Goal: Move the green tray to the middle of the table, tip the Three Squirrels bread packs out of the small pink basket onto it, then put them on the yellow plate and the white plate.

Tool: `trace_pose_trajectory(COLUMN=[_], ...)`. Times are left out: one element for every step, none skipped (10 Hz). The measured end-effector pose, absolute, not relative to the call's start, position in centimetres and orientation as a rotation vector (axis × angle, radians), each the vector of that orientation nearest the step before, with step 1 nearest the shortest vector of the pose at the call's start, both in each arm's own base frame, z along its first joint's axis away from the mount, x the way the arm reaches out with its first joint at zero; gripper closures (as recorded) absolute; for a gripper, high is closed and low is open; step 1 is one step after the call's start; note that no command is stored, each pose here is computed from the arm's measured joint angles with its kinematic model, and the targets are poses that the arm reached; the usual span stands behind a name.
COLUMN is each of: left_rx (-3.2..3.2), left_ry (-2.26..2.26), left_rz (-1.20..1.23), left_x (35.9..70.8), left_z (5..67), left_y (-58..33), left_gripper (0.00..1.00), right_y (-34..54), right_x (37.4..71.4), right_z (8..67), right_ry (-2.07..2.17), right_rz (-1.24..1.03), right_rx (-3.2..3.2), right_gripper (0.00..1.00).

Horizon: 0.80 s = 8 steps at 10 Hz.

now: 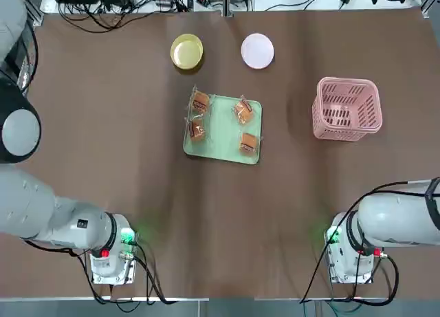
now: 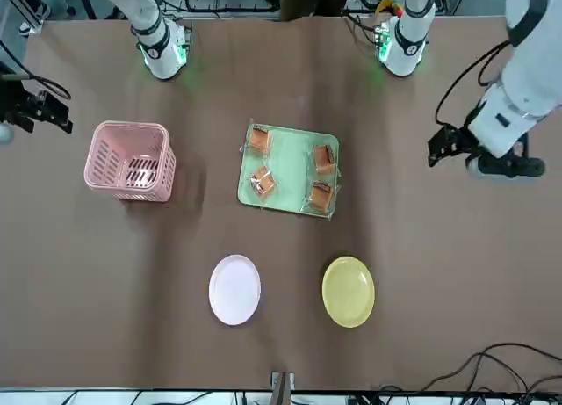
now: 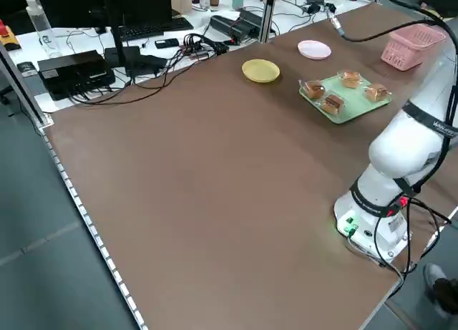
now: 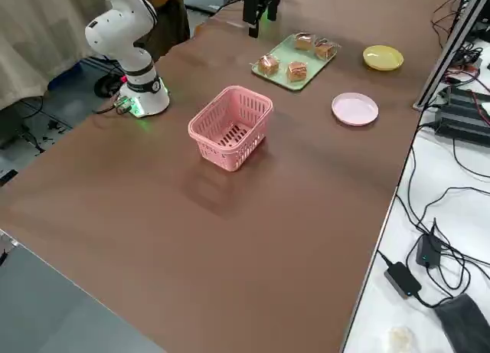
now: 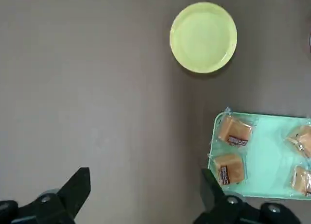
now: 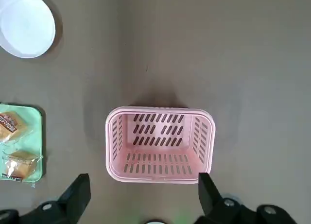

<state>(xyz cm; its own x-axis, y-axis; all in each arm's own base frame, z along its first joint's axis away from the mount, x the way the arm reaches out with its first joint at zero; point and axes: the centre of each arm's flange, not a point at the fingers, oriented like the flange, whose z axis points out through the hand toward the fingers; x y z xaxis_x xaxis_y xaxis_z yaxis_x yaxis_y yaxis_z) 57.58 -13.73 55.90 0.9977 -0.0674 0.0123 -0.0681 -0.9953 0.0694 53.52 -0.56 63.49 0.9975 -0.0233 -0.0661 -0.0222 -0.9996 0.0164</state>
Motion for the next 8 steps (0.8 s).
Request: trace_pose_trajectory(left_rx=[3.063, 3.053, 3.049, 3.067, 3.081, 3.082, 3.095, 3.113], left_ry=[-0.148, -0.188, -0.209, -0.190, -0.122, -0.057, -0.030, -0.012], left_rz=[-0.013, -0.044, -0.064, -0.052, -0.029, -0.018, -0.018, -0.019], left_x=[58.2, 58.8, 59.2, 59.2, 58.6, 57.7, 56.8, 56.2], left_z=[52.5, 48.9, 45.2, 41.5, 37.8, 34.6, 32.1, 29.9], left_y=[-16.2, -18.8, -21.9, -25.7, -30.0, -33.6, -35.9, -37.2], left_gripper=[0.00, 0.00, 0.00, 0.00, 0.00, 0.00, 0.00, 0.00], right_y=[-0.5, -0.5, -0.5, -0.6, -0.6, -0.5, -0.5, -0.5], right_x=[53.5, 53.5, 53.5, 53.5, 53.5, 53.5, 53.5, 53.5], right_z=[63.5, 63.7, 63.8, 63.8, 63.8, 63.9, 63.9, 63.9], right_ry=[-0.035, -0.035, -0.035, -0.035, -0.035, -0.035, -0.035, -0.034], right_rz=[-0.102, -0.098, -0.094, -0.093, -0.092, -0.091, -0.091, -0.091], right_rx=[3.124, 3.124, 3.124, 3.124, 3.124, 3.124, 3.124, 3.124], right_gripper=[0.02, 0.02, 0.02, 0.02, 0.02, 0.02, 0.02, 0.02])
